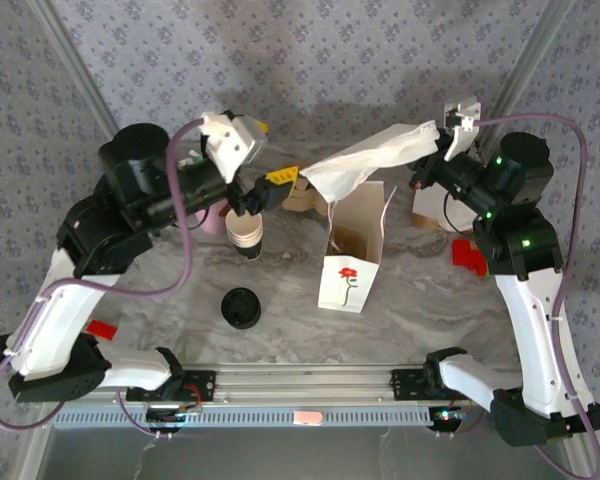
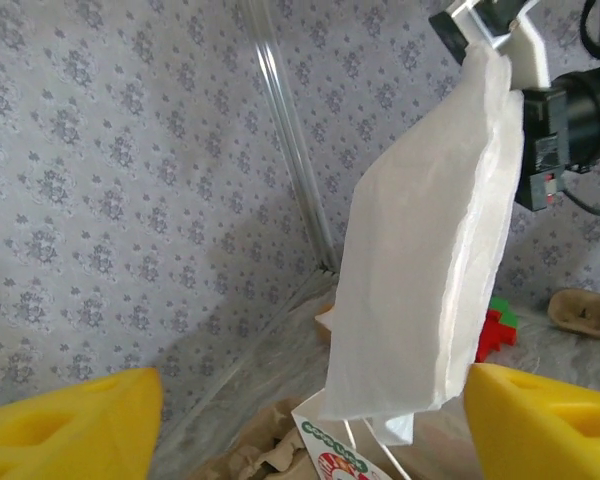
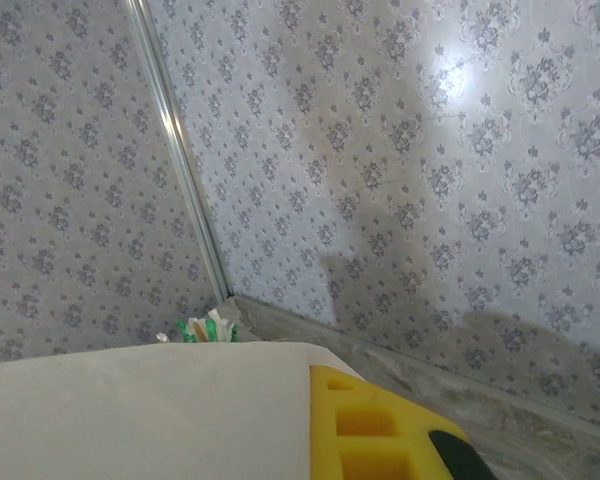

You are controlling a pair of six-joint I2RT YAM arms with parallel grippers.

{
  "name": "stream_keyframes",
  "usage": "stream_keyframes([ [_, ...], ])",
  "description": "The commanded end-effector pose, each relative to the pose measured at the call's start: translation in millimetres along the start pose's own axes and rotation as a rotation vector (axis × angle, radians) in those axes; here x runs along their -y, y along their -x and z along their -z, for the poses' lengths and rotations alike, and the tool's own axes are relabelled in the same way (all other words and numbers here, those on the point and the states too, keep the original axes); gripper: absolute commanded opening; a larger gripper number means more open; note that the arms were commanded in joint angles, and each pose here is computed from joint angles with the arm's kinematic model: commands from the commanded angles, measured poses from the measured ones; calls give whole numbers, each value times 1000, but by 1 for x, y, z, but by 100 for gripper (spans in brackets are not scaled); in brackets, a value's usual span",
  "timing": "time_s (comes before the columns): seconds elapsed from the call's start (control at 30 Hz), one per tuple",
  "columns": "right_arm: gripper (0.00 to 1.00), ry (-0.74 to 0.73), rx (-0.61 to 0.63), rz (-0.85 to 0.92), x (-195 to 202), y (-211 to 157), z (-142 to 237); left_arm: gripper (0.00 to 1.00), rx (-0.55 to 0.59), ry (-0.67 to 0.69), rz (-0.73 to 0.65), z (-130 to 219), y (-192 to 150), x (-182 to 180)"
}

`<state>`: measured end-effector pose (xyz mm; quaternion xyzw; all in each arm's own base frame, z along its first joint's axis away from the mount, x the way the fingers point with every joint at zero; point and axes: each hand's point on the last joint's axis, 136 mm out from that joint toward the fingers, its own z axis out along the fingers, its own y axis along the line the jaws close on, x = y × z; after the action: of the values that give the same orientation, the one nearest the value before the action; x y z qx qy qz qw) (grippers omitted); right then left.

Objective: Pack the takeout coffee

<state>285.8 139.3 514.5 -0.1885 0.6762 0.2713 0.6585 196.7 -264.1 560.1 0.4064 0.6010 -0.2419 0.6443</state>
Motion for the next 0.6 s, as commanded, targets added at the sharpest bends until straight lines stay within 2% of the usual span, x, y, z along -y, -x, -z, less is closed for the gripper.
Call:
stream_keyframes([
  [0.0, 0, 30, 69, 125, -10, 22, 8, 83, 76, 23, -23, 23, 20, -5],
  [0.1, 0, 66, 84, 182, -18, 26, 10, 85, 84, 46, 32, 23, 27, -12],
  [0.33, 0, 169, 137, 270, -46, 41, 20, 89, 40, -41, 102, -10, 35, -4],
  [0.57, 0, 213, 145, 289, -61, 43, 22, 97, 26, -216, 122, -45, 32, 24],
])
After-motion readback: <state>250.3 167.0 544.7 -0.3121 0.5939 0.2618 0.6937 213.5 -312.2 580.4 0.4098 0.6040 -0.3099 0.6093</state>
